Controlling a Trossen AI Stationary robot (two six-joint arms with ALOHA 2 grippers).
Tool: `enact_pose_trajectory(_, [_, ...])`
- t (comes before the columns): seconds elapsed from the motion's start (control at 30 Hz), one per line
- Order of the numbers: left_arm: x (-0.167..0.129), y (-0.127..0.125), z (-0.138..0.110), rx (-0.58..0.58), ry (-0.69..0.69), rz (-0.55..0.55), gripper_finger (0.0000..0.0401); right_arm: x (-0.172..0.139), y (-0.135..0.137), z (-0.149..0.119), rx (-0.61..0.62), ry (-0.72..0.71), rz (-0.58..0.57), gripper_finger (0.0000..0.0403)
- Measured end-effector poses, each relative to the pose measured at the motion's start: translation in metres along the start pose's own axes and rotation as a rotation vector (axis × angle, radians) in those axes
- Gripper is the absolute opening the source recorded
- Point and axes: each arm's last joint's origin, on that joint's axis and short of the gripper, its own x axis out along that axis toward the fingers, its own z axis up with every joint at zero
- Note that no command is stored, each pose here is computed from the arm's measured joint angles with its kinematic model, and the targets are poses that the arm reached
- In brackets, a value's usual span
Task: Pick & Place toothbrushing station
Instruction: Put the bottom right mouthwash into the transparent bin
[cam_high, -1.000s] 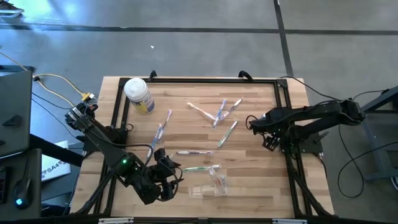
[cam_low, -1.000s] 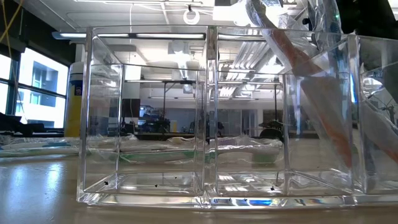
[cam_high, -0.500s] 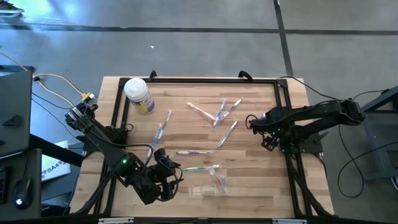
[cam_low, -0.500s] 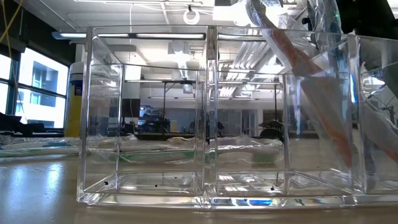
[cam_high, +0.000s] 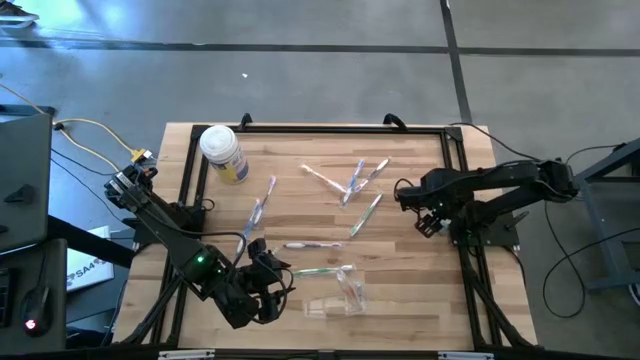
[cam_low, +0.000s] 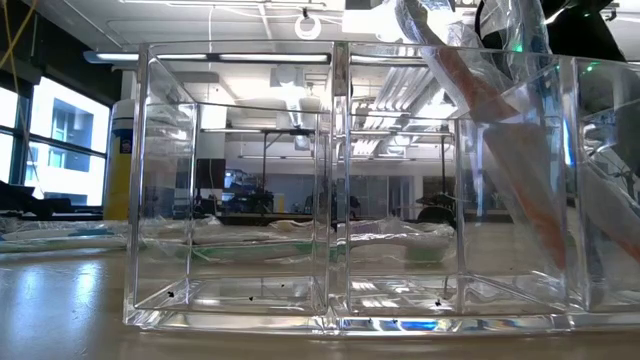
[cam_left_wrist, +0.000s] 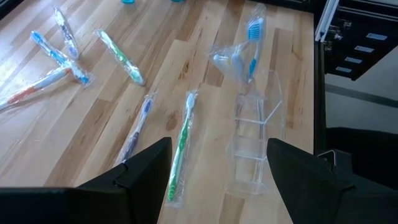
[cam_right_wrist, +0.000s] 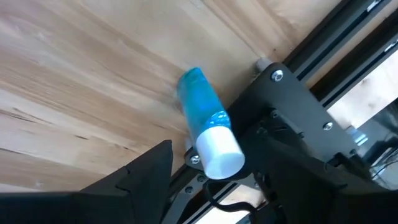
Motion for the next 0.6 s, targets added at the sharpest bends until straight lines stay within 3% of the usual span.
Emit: enact_pose_trajectory(0.6, [0.0,0.0,0.0,0.0,0.0,0.0,0.0261,-0.0001,0.0011,-0.0021,0.111,0.065,0.046,0.0232])
